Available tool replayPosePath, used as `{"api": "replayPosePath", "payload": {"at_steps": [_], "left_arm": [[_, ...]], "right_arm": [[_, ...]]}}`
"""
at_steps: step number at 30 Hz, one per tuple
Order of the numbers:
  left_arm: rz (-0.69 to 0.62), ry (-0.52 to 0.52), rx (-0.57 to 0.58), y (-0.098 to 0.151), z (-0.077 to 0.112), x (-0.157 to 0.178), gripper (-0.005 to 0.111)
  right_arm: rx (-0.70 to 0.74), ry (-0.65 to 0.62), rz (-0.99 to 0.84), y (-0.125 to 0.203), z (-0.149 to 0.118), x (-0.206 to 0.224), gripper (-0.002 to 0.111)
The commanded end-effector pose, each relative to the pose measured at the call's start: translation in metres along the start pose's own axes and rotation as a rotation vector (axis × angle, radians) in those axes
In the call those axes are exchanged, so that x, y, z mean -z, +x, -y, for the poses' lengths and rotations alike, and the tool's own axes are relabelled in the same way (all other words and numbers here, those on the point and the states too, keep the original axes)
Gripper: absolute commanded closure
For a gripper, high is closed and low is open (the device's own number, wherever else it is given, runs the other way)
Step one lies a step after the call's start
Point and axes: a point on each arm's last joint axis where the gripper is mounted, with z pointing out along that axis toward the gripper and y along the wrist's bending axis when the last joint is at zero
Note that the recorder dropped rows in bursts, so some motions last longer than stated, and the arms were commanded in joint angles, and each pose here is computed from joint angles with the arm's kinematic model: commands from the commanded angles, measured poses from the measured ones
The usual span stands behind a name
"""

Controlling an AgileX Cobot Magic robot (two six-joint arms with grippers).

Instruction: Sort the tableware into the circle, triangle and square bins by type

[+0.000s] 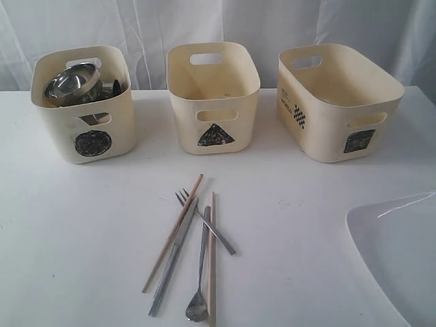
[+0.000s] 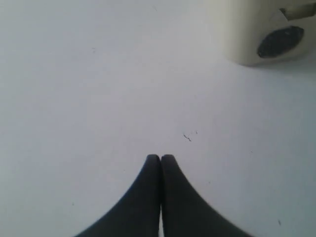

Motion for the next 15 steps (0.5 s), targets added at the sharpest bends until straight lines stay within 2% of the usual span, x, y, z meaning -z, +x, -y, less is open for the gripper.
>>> {"api": "replayPosePath", "payload": {"at_steps": [1, 3, 6, 15], "left_arm": [[0.099, -0.055, 0.046, 0.013, -0.006, -0.012, 0.107], [0.106, -0.057, 0.047, 0.025, -0.007, -0.016, 0.107], [0.122, -0.077, 0.065, 0.062, -0.011, -0.018, 0.107], [0.176, -0.101, 0.109, 0.123, -0.015, -0.022, 0.107]], "right_arm": [[0.0, -0.001, 0.012, -0.001, 0.0, 0.0, 0.108], [0.0, -0.001, 0.012, -0.001, 0.0, 0.0, 0.108], [0.0, -0.001, 0.012, -0.001, 0.0, 0.0, 0.108], [0.0, -0.001, 0.012, -0.001, 0.0, 0.0, 0.108]]}}
